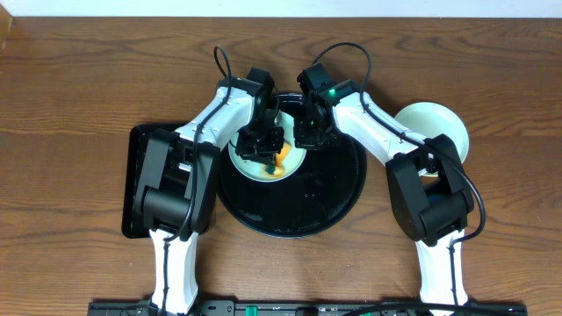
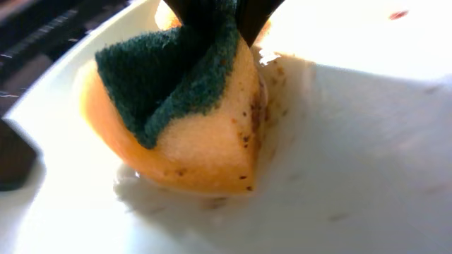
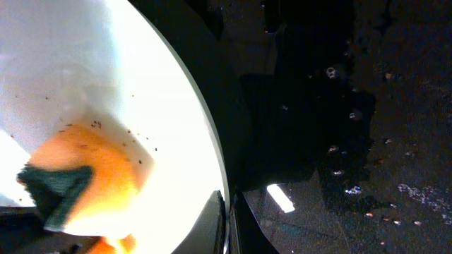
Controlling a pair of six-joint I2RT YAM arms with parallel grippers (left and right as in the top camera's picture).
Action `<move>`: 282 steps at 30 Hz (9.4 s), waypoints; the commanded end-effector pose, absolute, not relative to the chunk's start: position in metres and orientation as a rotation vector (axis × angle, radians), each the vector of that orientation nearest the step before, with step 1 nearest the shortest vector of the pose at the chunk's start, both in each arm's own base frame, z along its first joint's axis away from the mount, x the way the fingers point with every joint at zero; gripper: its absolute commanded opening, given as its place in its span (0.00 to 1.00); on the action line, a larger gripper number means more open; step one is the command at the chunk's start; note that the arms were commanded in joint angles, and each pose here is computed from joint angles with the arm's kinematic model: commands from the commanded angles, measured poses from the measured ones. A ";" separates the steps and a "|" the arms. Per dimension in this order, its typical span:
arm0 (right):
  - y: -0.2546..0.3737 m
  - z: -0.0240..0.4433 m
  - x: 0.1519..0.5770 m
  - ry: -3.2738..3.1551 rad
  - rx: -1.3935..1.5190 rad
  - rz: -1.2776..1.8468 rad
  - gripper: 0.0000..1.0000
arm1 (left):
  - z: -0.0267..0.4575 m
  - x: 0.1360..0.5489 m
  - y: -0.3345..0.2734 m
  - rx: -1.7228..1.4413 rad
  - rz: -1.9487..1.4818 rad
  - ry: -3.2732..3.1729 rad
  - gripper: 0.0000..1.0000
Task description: Clean dirty plates on tray and stack at the side
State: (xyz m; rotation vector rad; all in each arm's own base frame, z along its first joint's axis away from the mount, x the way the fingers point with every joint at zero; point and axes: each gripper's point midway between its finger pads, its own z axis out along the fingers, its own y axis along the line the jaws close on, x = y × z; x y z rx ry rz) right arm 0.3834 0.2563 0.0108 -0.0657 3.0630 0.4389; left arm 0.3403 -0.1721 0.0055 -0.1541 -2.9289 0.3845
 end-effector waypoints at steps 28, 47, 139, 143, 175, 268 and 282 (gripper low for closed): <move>0.248 -0.001 0.379 3.100 -0.050 0.403 0.01 | -0.001 0.382 -0.085 0.095 -0.475 -3.127 0.07; 0.250 -0.001 0.387 3.066 -0.054 0.410 0.01 | 0.082 0.407 -0.099 0.027 -0.643 -3.298 0.07; 0.094 0.042 0.353 3.044 0.404 -0.193 0.61 | 0.113 0.385 0.025 0.410 -0.807 -3.117 0.24; 0.103 0.033 0.356 3.038 0.394 -0.105 0.62 | 0.113 0.385 0.025 0.409 -0.807 -3.116 0.25; 0.174 0.047 0.412 2.829 0.110 0.343 0.61 | 0.106 0.381 0.022 0.405 -0.764 -3.104 0.38; 0.146 -0.004 0.417 3.018 0.206 0.239 0.20 | 0.106 0.379 0.022 0.402 -0.765 -3.097 0.49; 0.138 0.057 0.440 2.889 0.183 0.162 0.32 | 0.106 0.379 0.022 0.402 -0.765 -3.097 0.49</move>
